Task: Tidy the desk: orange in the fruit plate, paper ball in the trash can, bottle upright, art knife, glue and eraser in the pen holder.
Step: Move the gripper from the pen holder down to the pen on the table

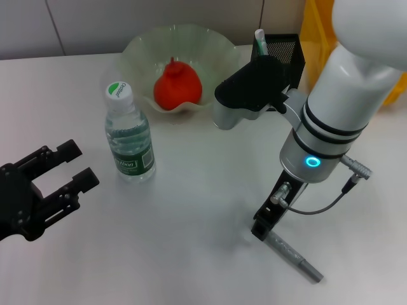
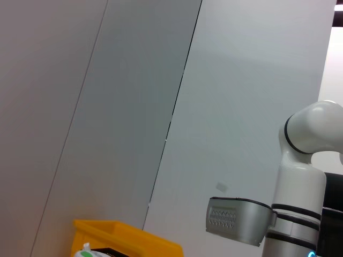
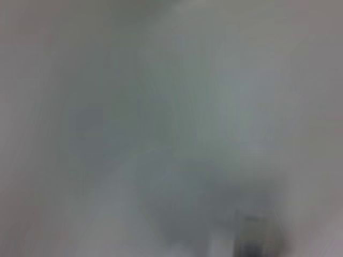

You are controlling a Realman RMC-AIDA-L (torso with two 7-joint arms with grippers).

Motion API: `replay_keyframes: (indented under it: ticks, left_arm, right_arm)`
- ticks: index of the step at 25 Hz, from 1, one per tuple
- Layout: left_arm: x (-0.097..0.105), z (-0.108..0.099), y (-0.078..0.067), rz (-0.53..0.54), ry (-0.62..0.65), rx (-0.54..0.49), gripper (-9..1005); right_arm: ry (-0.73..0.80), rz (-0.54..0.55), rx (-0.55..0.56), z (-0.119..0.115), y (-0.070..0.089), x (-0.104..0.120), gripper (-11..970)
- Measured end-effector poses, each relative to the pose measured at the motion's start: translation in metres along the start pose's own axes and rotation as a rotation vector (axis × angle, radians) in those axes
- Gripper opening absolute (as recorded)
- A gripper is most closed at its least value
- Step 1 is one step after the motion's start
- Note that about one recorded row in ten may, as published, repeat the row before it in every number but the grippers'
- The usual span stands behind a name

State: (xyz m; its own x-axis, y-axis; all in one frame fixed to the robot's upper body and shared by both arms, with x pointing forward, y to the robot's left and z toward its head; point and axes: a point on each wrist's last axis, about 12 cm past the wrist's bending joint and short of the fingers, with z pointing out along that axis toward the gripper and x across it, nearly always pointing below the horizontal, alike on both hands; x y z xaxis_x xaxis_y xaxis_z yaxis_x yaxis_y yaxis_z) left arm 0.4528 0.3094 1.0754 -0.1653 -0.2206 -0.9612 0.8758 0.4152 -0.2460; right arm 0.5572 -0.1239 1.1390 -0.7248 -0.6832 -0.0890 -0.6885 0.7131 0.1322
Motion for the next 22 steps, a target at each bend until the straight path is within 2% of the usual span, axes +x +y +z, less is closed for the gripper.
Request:
replay_keyframes:
  ticks: [10, 22]
  left_arm:
    - [0.0033, 0.0005, -0.0008, 0.001, -0.006, -0.001, 629]
    - [0.0036, 0.0002, -0.0011, -0.001, -0.008, -0.003, 629]
  right_arm:
    - [0.01, -0.021, 0.019, 0.0031, 0.0022, 0.0002, 454]
    - [0.011, -0.029, 0.024, 0.0035, 0.0033, -0.0004, 356]
